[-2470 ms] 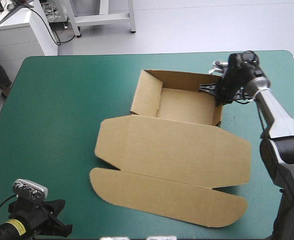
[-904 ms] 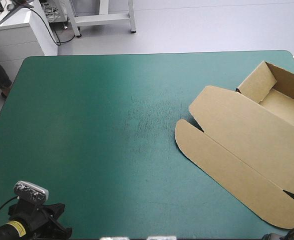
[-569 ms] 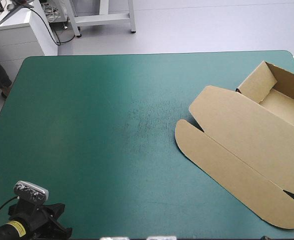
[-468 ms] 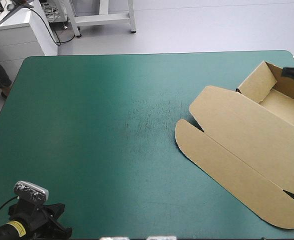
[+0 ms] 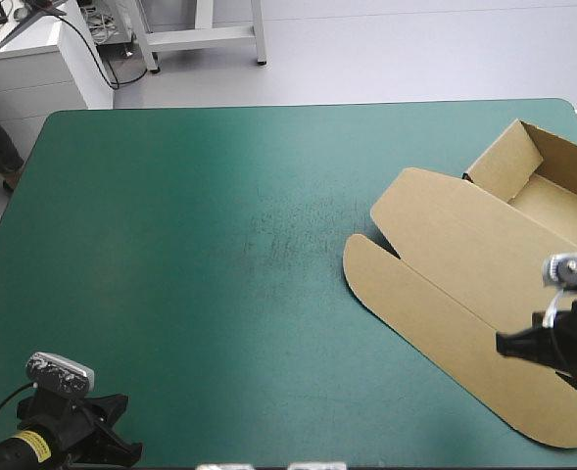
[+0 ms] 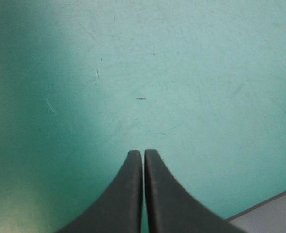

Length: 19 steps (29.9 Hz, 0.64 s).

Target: Fold the box

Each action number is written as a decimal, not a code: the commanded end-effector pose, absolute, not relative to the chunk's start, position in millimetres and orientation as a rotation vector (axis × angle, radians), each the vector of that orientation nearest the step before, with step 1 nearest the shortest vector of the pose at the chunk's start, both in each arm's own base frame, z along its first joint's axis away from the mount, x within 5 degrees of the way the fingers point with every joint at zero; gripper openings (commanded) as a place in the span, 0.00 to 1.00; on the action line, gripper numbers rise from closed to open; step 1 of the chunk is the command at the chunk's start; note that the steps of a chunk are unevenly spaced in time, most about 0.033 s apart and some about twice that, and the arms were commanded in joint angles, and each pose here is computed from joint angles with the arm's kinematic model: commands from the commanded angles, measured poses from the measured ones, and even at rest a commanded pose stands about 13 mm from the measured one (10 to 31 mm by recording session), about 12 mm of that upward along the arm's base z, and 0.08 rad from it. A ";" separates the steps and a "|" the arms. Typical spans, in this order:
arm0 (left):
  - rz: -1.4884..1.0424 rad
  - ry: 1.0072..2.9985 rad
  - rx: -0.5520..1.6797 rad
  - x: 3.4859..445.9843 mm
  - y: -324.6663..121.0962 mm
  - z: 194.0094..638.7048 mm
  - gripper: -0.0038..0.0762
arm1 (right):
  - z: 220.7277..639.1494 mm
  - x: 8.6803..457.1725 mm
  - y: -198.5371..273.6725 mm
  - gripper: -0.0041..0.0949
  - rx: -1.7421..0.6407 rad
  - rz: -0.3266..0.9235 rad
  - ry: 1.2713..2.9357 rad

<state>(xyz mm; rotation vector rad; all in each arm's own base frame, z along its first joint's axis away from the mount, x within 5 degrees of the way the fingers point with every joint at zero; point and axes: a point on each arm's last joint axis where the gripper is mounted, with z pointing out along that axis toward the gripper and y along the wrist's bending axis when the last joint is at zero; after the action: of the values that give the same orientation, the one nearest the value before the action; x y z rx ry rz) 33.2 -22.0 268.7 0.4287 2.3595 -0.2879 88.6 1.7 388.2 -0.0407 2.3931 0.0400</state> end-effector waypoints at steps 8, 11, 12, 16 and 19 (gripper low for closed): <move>-0.314 2.266 0.409 38.8 -24.6 280.5 0.04 | 304.9 40.3 20.3 0.04 -0.214 0.195 2.326; -0.314 2.266 0.409 38.8 -24.6 280.5 0.04 | 286.2 34.2 21.8 0.04 -0.207 0.211 2.310; -0.314 2.266 0.409 38.8 -24.6 280.5 0.04 | 280.3 32.3 21.9 0.04 -0.204 0.209 2.299; -0.314 2.266 0.409 38.8 -24.6 280.5 0.04 | 287.9 27.3 22.4 0.04 -0.213 0.188 2.186; -0.314 2.266 0.409 38.8 -24.6 280.5 0.04 | 289.1 26.2 22.2 0.04 -0.215 0.177 2.162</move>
<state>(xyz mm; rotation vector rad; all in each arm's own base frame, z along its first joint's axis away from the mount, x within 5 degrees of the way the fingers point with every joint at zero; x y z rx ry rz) 35.2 -22.4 270.2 0.4208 2.3316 -0.2901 22.6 21.4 276.7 -0.2154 2.2557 0.1754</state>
